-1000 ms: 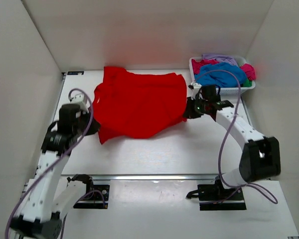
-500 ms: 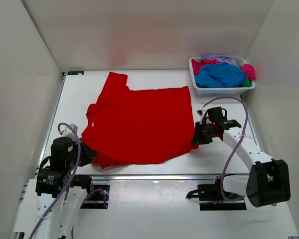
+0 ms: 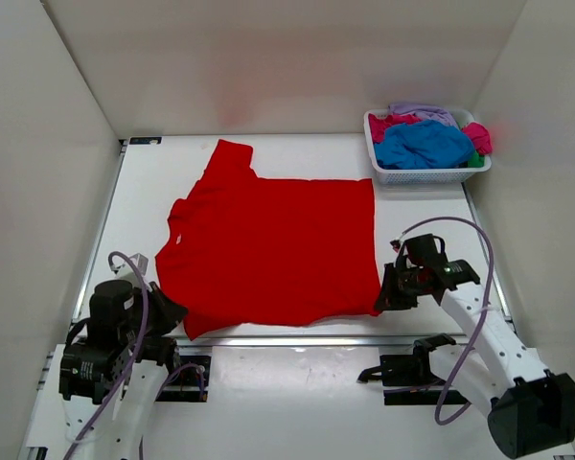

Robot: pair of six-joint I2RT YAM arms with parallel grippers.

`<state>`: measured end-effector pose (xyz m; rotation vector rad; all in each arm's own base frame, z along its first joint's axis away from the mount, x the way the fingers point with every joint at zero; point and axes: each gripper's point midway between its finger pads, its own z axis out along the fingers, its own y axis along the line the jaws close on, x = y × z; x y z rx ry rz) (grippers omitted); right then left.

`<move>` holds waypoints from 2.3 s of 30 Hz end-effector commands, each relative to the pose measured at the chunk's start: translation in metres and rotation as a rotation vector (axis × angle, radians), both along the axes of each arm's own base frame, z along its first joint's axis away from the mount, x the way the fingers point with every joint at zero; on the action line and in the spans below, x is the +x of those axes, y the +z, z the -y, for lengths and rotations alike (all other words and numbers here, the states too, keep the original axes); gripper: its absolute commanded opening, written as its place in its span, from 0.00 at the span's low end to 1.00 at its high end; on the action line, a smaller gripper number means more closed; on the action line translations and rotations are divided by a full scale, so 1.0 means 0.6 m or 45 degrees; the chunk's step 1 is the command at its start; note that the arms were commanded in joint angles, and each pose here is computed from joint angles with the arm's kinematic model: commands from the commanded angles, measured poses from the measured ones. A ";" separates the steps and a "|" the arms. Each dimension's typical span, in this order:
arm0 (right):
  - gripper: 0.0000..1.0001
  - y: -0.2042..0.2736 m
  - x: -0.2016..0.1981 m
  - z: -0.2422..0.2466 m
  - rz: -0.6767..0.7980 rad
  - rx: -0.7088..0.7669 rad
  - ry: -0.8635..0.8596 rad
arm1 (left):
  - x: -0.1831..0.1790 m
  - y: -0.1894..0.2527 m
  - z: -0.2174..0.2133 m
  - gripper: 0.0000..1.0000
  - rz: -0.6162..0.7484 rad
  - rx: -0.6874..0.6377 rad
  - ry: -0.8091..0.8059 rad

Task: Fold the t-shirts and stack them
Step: Flatten out the tshirt, then fold the flattened tshirt in 1/3 of the way

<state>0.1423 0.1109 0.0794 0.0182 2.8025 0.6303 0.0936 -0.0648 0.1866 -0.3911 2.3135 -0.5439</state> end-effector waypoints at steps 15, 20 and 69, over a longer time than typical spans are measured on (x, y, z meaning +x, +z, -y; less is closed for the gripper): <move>0.00 -0.008 -0.003 0.015 -0.093 0.021 -0.078 | 0.137 0.088 0.007 0.00 0.221 0.009 0.054; 0.00 0.001 0.038 0.008 -0.077 -0.002 -0.002 | 0.210 0.117 0.007 0.00 0.279 0.030 0.110; 0.00 -0.019 0.278 0.047 0.103 -0.085 0.049 | 0.407 -0.032 -0.079 0.00 0.104 0.349 0.315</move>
